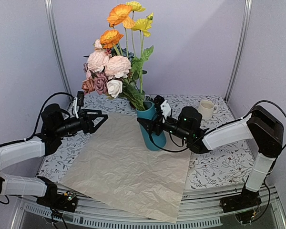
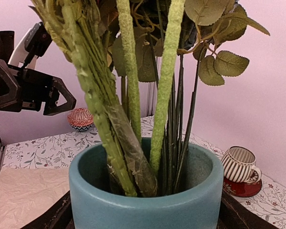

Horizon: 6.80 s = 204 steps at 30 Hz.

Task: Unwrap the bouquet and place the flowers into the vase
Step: Place the fake flower at the center of the board.

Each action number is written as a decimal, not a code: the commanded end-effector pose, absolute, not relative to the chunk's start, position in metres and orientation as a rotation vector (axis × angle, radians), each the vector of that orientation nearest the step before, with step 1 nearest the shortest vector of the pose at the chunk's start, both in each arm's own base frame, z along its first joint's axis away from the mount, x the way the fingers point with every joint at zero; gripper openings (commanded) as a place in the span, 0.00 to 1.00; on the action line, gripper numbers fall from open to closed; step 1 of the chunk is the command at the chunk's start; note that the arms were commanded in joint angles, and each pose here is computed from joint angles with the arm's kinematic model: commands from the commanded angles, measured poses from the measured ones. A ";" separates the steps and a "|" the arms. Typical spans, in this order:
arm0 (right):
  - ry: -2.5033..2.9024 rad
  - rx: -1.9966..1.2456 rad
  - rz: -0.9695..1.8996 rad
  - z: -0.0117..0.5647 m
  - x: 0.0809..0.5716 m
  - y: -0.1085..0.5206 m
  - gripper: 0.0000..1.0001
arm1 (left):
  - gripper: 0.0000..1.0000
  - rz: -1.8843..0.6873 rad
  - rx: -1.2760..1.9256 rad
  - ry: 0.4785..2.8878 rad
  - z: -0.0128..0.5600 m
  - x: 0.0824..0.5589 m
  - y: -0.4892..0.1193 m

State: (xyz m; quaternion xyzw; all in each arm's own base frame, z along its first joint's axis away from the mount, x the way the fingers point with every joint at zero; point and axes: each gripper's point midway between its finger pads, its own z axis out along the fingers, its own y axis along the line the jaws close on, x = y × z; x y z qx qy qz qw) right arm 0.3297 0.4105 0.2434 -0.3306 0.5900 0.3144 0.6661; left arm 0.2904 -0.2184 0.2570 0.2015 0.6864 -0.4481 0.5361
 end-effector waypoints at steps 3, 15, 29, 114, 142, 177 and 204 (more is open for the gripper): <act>0.986 -0.519 0.773 0.347 0.321 0.393 0.54 | 0.93 -1.127 0.598 1.534 0.264 0.267 -0.245; 1.009 -0.471 0.793 0.315 0.313 0.379 0.55 | 0.86 -1.193 0.661 1.563 0.241 0.276 -0.298; 1.086 -0.482 0.744 0.277 0.306 0.361 0.69 | 0.85 -1.197 0.737 1.575 0.226 0.291 -0.338; 1.485 -0.511 0.399 0.341 0.411 0.280 0.58 | 0.83 -0.869 0.670 1.669 0.227 0.235 -0.267; 1.269 -0.285 0.294 0.375 0.562 0.206 0.54 | 0.83 -0.639 0.399 1.800 0.211 0.268 -0.204; 1.351 -0.331 0.255 0.342 0.579 0.212 0.99 | 0.83 -0.672 0.373 1.807 0.205 0.270 -0.200; 1.544 -0.350 0.357 0.274 0.532 0.207 0.99 | 0.84 -0.697 0.373 1.799 0.204 0.263 -0.196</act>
